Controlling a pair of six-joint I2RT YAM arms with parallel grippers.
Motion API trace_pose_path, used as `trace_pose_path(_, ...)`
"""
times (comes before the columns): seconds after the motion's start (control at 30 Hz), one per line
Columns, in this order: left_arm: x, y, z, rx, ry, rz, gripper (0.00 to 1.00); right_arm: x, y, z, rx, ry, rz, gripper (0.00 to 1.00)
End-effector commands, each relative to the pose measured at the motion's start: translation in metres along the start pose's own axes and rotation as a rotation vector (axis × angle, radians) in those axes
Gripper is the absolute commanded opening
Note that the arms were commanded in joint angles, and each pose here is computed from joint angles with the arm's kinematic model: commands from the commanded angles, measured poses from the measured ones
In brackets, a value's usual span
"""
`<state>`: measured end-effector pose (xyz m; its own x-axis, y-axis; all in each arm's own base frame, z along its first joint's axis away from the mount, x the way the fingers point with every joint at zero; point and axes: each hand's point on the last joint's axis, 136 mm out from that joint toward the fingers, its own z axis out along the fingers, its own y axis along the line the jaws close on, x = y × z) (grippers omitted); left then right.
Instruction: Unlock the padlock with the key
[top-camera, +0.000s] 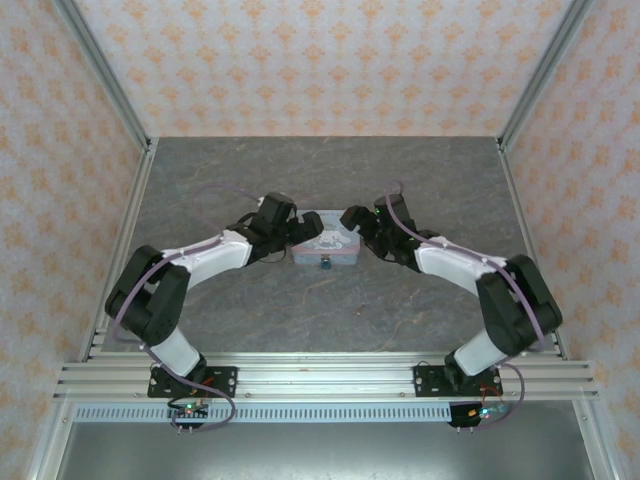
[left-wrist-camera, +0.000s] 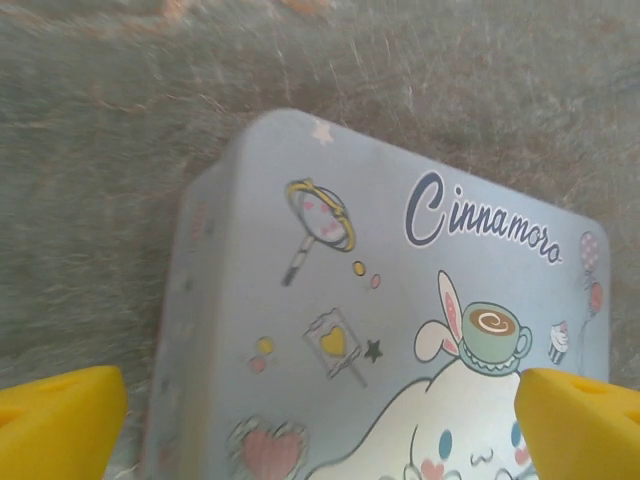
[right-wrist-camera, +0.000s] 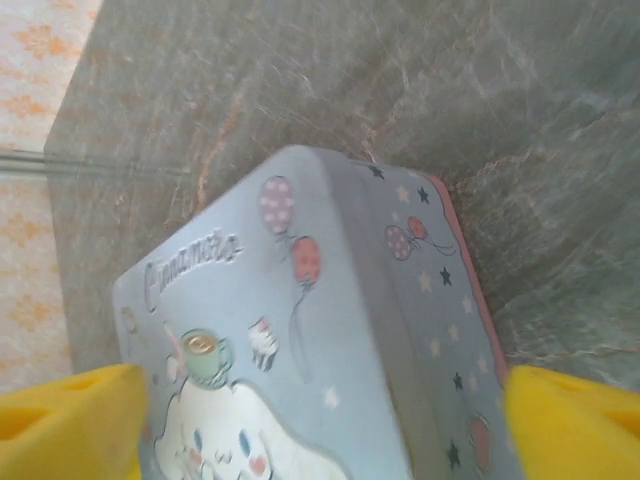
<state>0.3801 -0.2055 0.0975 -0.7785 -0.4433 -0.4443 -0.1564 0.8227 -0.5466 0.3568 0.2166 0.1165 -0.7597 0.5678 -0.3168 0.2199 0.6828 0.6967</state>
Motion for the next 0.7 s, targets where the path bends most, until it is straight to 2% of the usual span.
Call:
trace_pose_path(0.0, -0.027, 0.006, -0.030, 0.003, -0.096, -0.023, 1.00, -0.011, -0.011, -0.040, 0.100, -0.059, -0.080, 1.00)
trace_pose_path(0.1, -0.028, 0.016, -0.052, -0.008, -0.123, -0.022, 1.00, -0.002, -0.023, -0.061, 0.123, -0.045, -0.108, 0.97)
trace_pose_path(0.27, -0.008, 0.029, -0.084, 0.008, -0.118, -0.060, 1.00, 0.045, -0.053, -0.067, 0.144, 0.110, -0.028, 0.72)
trace_pose_path(0.43, 0.016, 0.034, -0.104, 0.059, -0.114, -0.116, 1.00, 0.090, -0.070, -0.073, 0.224, 0.167, -0.034, 0.63)
trace_pose_path(0.67, 0.037, 0.028, -0.106, 0.104, -0.092, -0.106, 1.00, 0.117, -0.110, -0.074, 0.378, 0.086, 0.062, 0.50)
